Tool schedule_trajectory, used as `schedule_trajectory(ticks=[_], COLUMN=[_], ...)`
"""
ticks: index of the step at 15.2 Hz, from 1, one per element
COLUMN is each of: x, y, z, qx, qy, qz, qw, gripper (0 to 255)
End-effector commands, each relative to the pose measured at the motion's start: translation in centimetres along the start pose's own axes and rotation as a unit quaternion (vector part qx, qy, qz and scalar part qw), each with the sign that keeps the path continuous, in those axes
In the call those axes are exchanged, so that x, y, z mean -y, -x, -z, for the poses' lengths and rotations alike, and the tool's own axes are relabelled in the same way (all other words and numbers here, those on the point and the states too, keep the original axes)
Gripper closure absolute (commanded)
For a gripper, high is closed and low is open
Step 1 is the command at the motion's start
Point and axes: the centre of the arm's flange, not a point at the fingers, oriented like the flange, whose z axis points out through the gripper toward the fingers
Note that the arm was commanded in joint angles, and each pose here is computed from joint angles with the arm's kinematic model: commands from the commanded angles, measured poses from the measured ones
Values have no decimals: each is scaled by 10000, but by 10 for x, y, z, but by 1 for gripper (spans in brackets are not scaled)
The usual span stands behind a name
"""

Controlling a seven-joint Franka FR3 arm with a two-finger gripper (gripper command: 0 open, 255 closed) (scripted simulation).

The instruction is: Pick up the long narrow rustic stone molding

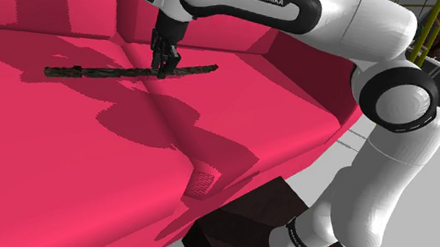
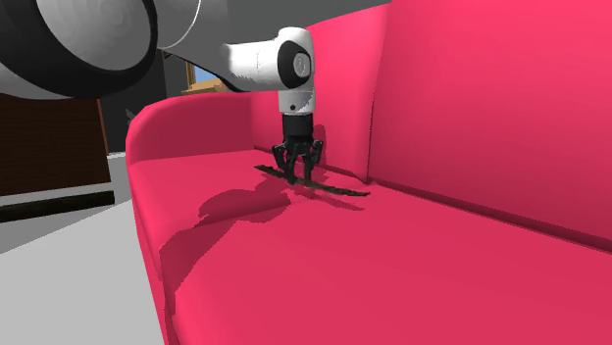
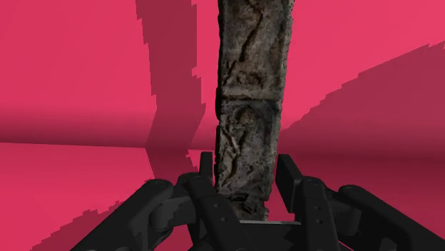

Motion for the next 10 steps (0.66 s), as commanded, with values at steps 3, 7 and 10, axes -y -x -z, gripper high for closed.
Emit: schedule_trajectory(ticks=[3, 7, 10], x=[-2, -3, -3], y=[-1, -2, -2], z=[21, 42, 48], qx=[1, 1, 1], qy=[-1, -1, -1], qz=[1, 1, 1], qw=[10000, 10000, 10000], gripper=[255, 255, 255])
